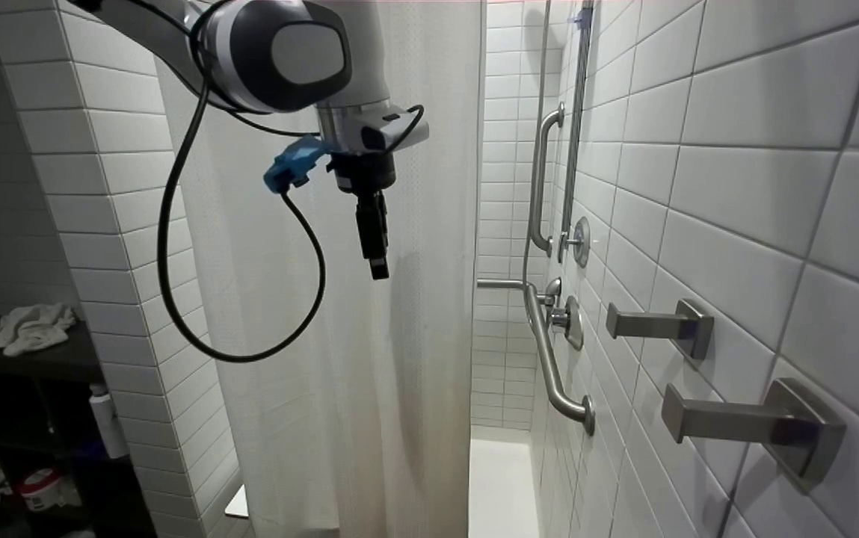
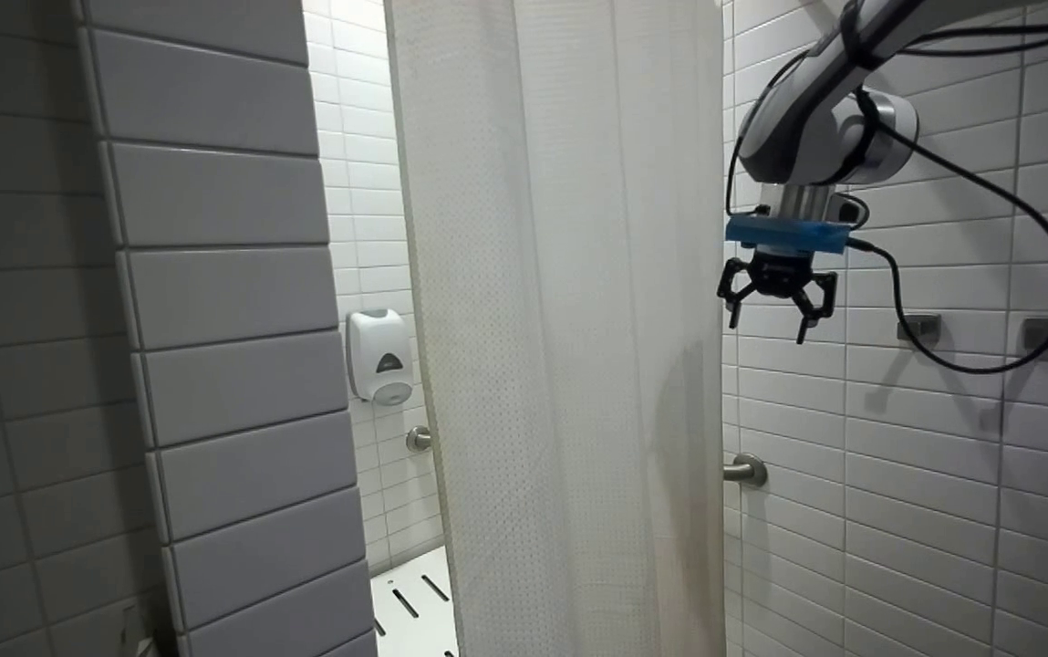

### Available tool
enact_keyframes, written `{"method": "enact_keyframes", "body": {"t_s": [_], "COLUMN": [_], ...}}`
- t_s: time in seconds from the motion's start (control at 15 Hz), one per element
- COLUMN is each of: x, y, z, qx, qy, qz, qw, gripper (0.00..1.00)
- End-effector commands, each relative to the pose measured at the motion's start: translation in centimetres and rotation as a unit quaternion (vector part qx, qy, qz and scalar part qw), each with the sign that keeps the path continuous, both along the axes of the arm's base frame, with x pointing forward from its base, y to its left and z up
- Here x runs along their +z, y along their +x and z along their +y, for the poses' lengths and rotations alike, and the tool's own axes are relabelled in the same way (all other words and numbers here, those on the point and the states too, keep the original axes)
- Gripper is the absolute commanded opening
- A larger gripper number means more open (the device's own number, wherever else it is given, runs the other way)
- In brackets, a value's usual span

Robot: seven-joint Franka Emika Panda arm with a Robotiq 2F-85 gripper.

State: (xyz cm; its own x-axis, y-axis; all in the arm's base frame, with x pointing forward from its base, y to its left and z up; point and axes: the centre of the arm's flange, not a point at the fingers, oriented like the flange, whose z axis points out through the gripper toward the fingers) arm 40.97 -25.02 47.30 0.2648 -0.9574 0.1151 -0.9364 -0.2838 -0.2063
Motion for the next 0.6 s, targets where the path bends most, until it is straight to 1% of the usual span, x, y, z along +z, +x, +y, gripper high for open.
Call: {"method": "enact_keyframes", "body": {"t_s": [0.0, 0.13, 0.33, 0.47, 0.53], "x": [1.1, 1.3, 1.7, 2.0, 2.2], "y": [3.2, 4.4, 5.5, 5.7, 5.4], "z": [-0.4, -0.4, -0.5, -0.8, -0.9], "qx": [-0.056, -0.067, -0.090, -0.106, -0.113], "qy": [0.040, 0.088, 0.152, 0.185, 0.191], "qz": [0.000, 0.008, 0.012, 0.011, 0.008], "qw": [0.9976, 0.9939, 0.9842, 0.9769, 0.9750], "gripper": [1.00, 1.00, 1.00, 1.00, 1.00]}}
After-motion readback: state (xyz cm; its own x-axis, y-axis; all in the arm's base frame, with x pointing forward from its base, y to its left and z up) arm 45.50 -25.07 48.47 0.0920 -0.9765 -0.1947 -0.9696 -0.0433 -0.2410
